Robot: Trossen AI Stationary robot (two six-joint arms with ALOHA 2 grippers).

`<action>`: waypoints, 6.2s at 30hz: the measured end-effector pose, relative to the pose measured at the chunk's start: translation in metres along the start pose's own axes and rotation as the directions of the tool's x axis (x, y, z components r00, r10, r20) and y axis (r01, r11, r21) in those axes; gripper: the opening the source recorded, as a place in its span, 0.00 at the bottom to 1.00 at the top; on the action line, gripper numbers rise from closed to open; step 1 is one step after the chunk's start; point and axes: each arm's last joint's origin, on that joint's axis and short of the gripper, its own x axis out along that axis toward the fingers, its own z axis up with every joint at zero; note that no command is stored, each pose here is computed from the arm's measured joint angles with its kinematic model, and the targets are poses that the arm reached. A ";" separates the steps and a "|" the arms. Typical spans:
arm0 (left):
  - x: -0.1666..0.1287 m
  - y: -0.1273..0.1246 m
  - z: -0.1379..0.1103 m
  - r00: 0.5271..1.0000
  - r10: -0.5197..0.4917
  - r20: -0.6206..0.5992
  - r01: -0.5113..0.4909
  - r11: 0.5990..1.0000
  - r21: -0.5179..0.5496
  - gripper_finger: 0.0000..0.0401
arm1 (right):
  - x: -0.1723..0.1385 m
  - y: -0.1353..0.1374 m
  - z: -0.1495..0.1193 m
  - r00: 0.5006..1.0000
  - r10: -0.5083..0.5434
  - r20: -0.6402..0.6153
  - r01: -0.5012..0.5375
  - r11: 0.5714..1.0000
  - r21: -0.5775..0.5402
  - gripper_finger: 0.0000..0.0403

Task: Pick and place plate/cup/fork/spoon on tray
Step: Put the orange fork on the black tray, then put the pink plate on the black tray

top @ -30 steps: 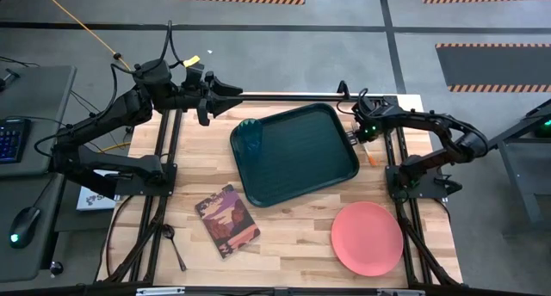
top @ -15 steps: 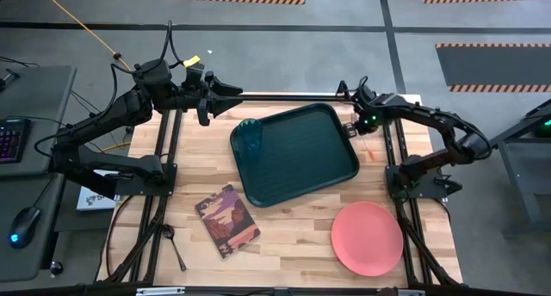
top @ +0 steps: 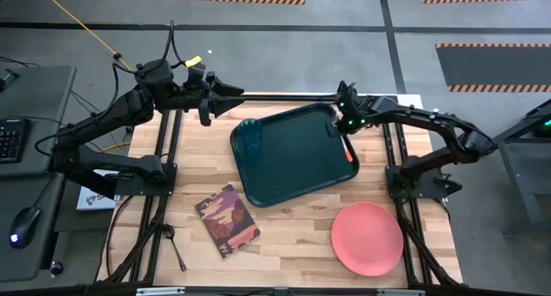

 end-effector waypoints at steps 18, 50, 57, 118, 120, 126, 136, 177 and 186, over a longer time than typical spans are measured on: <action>0.013 0.005 -0.006 0.999 0.005 -0.039 -0.007 0.999 -0.038 0.54 | 0.075 0.006 0.004 0.988 -0.087 -0.127 0.085 0.996 -0.023 0.00; 0.013 0.004 -0.006 0.999 0.001 -0.042 -0.002 0.999 -0.041 0.54 | 0.066 0.005 0.004 0.990 -0.100 -0.102 0.095 0.994 -0.058 0.30; 0.013 0.004 -0.006 0.999 0.000 -0.042 -0.003 0.999 -0.052 0.54 | 0.007 0.007 -0.005 0.986 0.113 -0.120 -0.129 0.982 -0.136 0.38; 0.013 0.004 -0.006 0.999 0.001 -0.042 -0.003 0.998 -0.065 0.54 | 0.024 0.001 -0.210 0.773 -0.049 -0.633 -0.314 0.837 -0.448 0.20; 0.013 0.004 -0.006 0.999 0.001 -0.042 -0.003 0.998 -0.065 0.54 | 0.024 0.002 -0.211 0.756 -0.034 -0.654 -0.351 0.822 -0.448 0.08; 0.013 0.004 -0.006 0.999 0.001 -0.042 -0.003 0.998 -0.067 0.54 | 0.022 0.004 -0.212 0.698 0.001 -0.716 -0.441 0.789 -0.429 0.03; 0.013 0.004 -0.006 0.999 0.001 -0.042 -0.004 0.997 -0.075 0.54 | -0.013 0.019 -0.198 0.415 0.361 -0.835 -0.814 0.558 -0.164 0.00; 0.013 0.004 -0.006 0.999 0.001 -0.041 -0.004 0.997 -0.071 0.54 | 0.037 -0.007 -0.073 0.901 0.428 0.074 -0.432 0.861 0.270 0.00; 0.013 0.004 -0.006 0.999 0.001 -0.041 -0.004 0.997 -0.071 0.54 | 0.045 -0.005 -0.070 0.907 0.411 0.091 -0.418 0.850 0.320 0.00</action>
